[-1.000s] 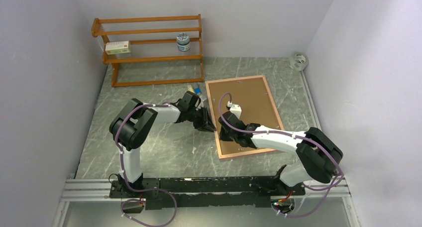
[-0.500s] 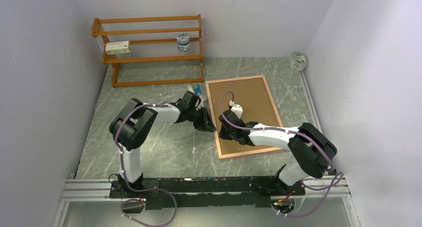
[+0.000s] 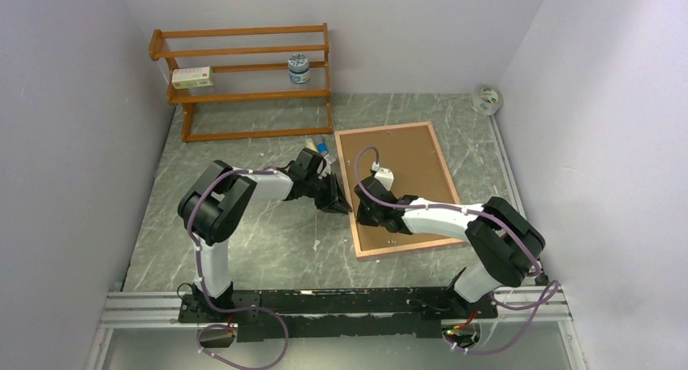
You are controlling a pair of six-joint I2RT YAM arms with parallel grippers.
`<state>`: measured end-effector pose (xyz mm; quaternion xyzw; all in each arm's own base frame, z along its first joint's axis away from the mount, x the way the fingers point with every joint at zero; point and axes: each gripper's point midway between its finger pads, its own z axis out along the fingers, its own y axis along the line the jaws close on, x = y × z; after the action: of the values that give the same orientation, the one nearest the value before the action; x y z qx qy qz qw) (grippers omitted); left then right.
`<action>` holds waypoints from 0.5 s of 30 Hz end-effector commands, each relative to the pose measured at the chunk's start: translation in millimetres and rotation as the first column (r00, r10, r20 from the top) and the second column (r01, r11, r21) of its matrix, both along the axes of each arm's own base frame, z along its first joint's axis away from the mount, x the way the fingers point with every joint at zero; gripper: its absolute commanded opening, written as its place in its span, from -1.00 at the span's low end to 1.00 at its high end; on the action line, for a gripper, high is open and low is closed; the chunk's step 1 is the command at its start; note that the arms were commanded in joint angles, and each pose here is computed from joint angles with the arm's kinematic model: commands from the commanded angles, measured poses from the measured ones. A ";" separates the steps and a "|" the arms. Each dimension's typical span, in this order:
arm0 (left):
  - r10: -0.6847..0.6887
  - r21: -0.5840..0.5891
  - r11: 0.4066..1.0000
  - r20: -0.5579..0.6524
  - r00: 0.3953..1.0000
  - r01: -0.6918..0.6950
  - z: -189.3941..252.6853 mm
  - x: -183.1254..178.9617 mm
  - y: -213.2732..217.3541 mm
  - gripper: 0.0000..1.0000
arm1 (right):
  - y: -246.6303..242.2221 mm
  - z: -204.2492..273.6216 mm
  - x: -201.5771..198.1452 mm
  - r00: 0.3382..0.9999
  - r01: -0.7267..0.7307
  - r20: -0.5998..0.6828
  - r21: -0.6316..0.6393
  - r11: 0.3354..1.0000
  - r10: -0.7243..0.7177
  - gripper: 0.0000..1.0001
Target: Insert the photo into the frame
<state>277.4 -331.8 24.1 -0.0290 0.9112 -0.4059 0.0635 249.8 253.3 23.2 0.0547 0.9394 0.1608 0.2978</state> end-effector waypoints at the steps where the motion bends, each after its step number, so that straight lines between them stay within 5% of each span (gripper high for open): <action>1: 0.093 0.291 0.953 -0.022 0.995 -0.083 -80.6 -7.4 48.5 -0.69 | -9.0 -35.1 -11.7 0.997 0.002 -0.074 -0.079 0.997 -0.008 -1.00; 15: 0.091 0.303 0.950 -0.054 0.994 -0.071 -88.9 -20.1 43.5 -0.72 | -25.6 -46.5 -5.9 0.999 0.043 0.028 -0.381 0.924 -0.035 -1.00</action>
<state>280.7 -332.6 23.2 -0.0350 0.9083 -0.4121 0.0632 255.7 254.6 17.4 0.0257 0.9408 0.0538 0.3337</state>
